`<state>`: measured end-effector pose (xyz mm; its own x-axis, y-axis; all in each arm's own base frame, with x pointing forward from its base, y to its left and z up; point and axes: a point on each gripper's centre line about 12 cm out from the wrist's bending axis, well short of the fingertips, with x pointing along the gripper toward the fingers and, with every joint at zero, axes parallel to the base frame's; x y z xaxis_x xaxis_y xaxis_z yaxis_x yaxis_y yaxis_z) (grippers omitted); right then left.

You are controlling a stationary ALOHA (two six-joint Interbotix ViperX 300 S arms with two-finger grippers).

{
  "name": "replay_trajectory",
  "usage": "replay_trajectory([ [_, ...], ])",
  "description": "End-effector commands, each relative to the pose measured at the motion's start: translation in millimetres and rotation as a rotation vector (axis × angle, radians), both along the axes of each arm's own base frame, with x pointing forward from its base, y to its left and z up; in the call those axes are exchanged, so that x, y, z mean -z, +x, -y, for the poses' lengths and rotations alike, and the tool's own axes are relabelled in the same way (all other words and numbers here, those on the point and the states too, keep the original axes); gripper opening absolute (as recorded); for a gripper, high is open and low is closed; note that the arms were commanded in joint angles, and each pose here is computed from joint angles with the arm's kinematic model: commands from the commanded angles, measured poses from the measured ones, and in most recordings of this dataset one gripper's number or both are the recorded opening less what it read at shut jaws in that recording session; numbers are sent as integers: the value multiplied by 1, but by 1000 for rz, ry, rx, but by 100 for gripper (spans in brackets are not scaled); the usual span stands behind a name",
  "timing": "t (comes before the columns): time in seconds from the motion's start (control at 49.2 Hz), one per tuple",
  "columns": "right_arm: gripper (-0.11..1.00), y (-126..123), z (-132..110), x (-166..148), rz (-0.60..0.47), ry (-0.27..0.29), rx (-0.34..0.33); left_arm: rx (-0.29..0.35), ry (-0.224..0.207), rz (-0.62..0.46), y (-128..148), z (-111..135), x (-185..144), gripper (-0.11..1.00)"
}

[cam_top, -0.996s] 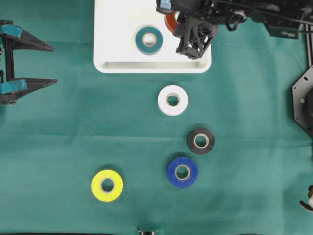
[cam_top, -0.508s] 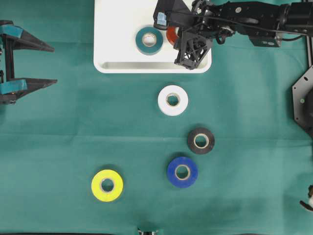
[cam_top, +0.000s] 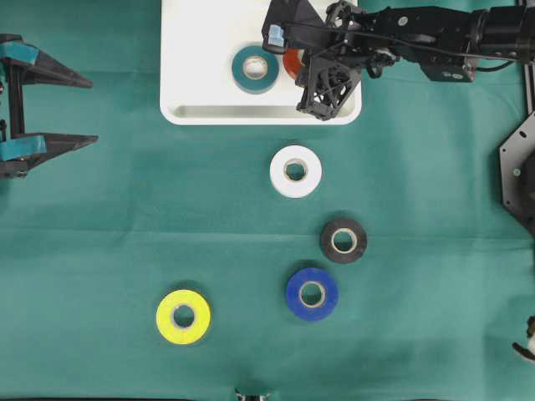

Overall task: Pick up the tape from a random location and place it into the white case.
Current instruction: 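Lower the orange roll into the tray beside the teal roll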

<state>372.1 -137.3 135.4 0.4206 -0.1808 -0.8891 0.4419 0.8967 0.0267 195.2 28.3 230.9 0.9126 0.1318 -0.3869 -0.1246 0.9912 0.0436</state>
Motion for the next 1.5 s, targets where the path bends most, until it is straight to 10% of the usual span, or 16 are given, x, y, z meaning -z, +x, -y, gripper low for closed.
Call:
replay_trajectory([
  [0.0,32,3,2,-9,27,-10,3,-1,-1,16,2,0,-4,97],
  [0.874,32,0,4,-9,-3,0,11,-1,-1,16,2,0,-4,97],
  [1.118,90,4,6,-13,12,-8,9,-2,-1,16,2,-1,-4,97],
  [1.484,88,5,6,-20,24,-14,8,-2,1,15,2,-1,-4,97],
])
